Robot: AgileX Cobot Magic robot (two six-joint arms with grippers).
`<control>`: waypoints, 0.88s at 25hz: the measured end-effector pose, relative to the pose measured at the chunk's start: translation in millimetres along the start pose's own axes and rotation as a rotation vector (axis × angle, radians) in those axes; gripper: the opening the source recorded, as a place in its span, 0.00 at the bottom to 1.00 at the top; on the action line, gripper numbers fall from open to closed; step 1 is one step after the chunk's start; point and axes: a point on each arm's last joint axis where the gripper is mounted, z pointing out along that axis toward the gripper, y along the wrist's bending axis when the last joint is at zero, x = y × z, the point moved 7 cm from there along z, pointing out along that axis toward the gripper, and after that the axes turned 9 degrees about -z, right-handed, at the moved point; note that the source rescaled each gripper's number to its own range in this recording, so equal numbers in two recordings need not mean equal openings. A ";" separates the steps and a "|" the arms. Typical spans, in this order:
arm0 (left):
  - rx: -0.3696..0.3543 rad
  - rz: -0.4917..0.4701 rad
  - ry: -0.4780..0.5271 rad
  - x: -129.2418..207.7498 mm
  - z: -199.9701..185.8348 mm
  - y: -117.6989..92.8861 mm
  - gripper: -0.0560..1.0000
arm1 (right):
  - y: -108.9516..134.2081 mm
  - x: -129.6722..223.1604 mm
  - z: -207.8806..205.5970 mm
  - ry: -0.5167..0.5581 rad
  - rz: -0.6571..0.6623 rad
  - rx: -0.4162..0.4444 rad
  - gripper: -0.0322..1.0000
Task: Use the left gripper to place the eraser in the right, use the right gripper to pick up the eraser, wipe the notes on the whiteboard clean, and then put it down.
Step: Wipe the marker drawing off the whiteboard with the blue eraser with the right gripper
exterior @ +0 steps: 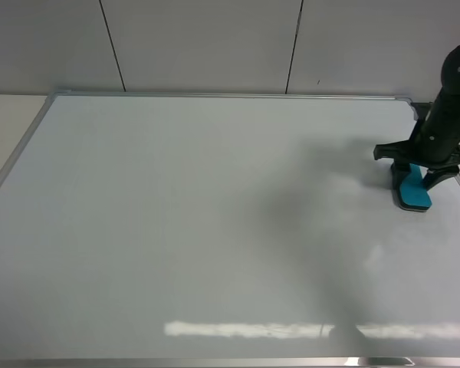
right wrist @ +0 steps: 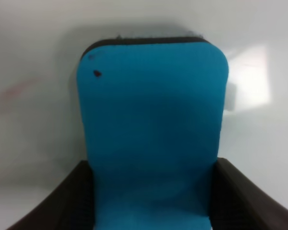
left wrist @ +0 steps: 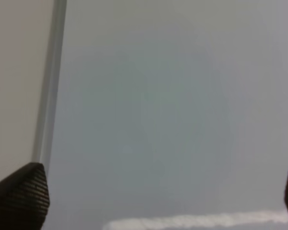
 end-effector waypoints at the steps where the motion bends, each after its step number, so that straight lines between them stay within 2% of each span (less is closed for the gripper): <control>1: 0.000 0.000 0.000 0.0 0.0 0.0 1.00 | 15.7 -2.9 -1.2 -0.016 -0.036 -0.008 0.07; 7: 0.000 0.000 0.000 0.0 0.0 0.0 1.00 | 112.3 -10.0 -10.8 -0.125 -0.210 -0.109 0.07; 9: 0.000 0.000 0.000 0.0 0.0 0.0 1.00 | 128.3 -11.9 -13.3 -0.156 -0.225 -0.145 0.07; 11: 0.000 0.000 0.000 0.0 0.0 0.0 1.00 | 130.5 -13.6 -13.6 -0.170 -0.229 -0.153 0.07; 14: 0.000 0.000 0.000 0.0 0.0 0.0 1.00 | 118.2 -19.4 -12.8 -0.186 -0.199 -0.149 0.07; 17: 0.000 0.000 0.000 0.0 0.0 0.0 1.00 | 90.2 -28.9 -10.7 -0.211 -0.137 -0.131 0.07; 18: 0.000 0.000 0.000 0.0 0.0 0.0 1.00 | 63.1 -35.5 -8.8 -0.231 -0.073 -0.115 0.07; 22: 0.000 0.000 0.000 0.0 0.0 0.0 1.00 | 2.8 -43.5 -5.3 -0.273 0.060 -0.074 0.06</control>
